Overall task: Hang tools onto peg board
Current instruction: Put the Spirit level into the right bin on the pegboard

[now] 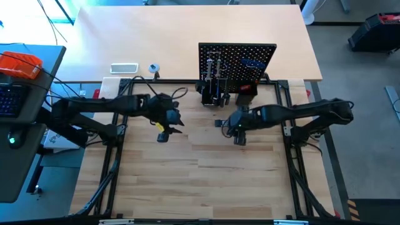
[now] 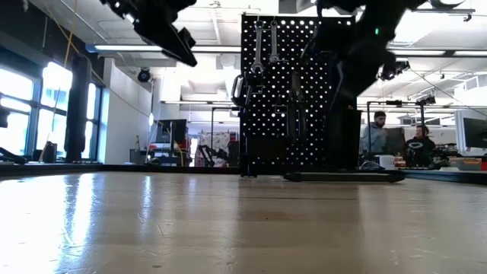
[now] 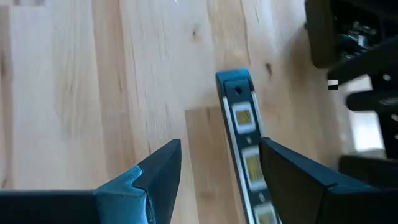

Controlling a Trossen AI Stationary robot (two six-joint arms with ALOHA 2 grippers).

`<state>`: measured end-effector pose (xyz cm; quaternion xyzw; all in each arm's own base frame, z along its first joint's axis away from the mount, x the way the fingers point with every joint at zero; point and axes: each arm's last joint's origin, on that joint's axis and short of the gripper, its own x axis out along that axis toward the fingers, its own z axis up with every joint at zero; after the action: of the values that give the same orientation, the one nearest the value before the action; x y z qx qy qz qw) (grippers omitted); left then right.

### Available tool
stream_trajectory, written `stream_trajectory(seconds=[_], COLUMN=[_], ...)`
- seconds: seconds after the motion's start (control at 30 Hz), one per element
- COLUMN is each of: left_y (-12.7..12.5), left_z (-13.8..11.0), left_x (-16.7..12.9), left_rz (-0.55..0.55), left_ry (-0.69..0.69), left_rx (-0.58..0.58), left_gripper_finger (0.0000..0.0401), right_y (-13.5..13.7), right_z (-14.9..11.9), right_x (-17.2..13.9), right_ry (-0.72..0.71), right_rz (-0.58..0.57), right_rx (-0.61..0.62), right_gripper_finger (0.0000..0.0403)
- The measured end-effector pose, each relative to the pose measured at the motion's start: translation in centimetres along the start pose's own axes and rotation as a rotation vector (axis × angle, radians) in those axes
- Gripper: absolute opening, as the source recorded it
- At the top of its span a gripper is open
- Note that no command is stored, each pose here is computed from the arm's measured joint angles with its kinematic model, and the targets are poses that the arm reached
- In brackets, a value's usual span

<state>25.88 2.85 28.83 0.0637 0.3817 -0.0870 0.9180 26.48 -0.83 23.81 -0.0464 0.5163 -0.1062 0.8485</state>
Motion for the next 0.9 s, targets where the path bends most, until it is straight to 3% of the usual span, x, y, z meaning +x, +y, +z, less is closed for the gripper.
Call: stream_trajectory(seconds=[0.27, 0.5, 0.9], left_y=[-0.9, -1.2, -1.5], left_z=[-2.1, -2.6, -2.5], left_x=[2.5, 3.3, 3.4], left_rz=[-0.015, -0.013, -0.018], left_ry=[-0.038, -0.077, -0.094], left_rx=[-0.024, -0.022, -0.014], left_gripper_finger=[0.0154, 0.0154, 0.0154], right_y=[0.2, -0.2, -3.1], right_z=[-2.2, -3.0, -3.0], right_x=[4.7, 7.9, 11.4], right_ry=[-0.094, -0.091, -0.105], right_rz=[-0.017, -0.125, -0.063], right_rx=[0.050, 0.075, 0.193], right_gripper_finger=[0.0213, 0.0213, 0.0213])
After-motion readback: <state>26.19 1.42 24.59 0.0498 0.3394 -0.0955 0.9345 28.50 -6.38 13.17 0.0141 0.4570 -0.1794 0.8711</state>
